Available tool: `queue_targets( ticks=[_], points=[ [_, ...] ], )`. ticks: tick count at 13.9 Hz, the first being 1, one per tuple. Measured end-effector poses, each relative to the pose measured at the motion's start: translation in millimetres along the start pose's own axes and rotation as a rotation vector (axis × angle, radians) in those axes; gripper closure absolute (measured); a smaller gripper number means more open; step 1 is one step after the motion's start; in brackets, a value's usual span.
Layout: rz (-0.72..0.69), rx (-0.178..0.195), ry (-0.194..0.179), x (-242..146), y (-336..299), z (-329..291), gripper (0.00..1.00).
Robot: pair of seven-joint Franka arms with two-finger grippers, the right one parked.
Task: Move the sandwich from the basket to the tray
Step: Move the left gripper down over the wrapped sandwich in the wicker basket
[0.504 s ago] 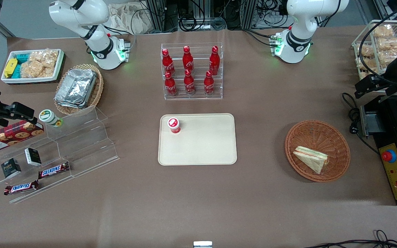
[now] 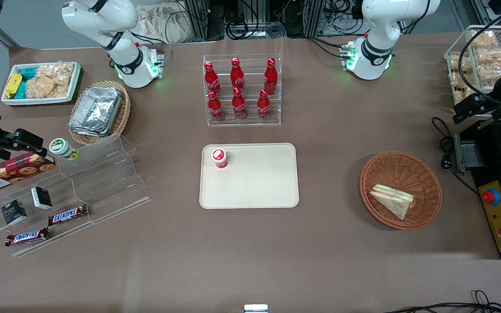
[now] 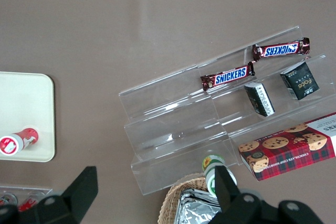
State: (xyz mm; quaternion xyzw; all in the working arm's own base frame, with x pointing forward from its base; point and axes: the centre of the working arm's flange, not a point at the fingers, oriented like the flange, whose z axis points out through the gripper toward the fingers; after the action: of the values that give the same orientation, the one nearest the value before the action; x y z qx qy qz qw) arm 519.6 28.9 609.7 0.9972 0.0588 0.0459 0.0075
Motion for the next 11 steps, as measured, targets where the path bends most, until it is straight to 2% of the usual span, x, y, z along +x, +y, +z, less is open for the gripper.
queue_targets(
  ticks=[5, 8, 11],
  points=[
    [-0.187, 0.006, -0.071, 27, -28, 61, 0.0],
    [-0.322, -0.015, -0.095, 50, -26, 115, 0.0],
    [-0.44, -0.029, -0.097, 71, -24, 171, 0.0]
  ],
)
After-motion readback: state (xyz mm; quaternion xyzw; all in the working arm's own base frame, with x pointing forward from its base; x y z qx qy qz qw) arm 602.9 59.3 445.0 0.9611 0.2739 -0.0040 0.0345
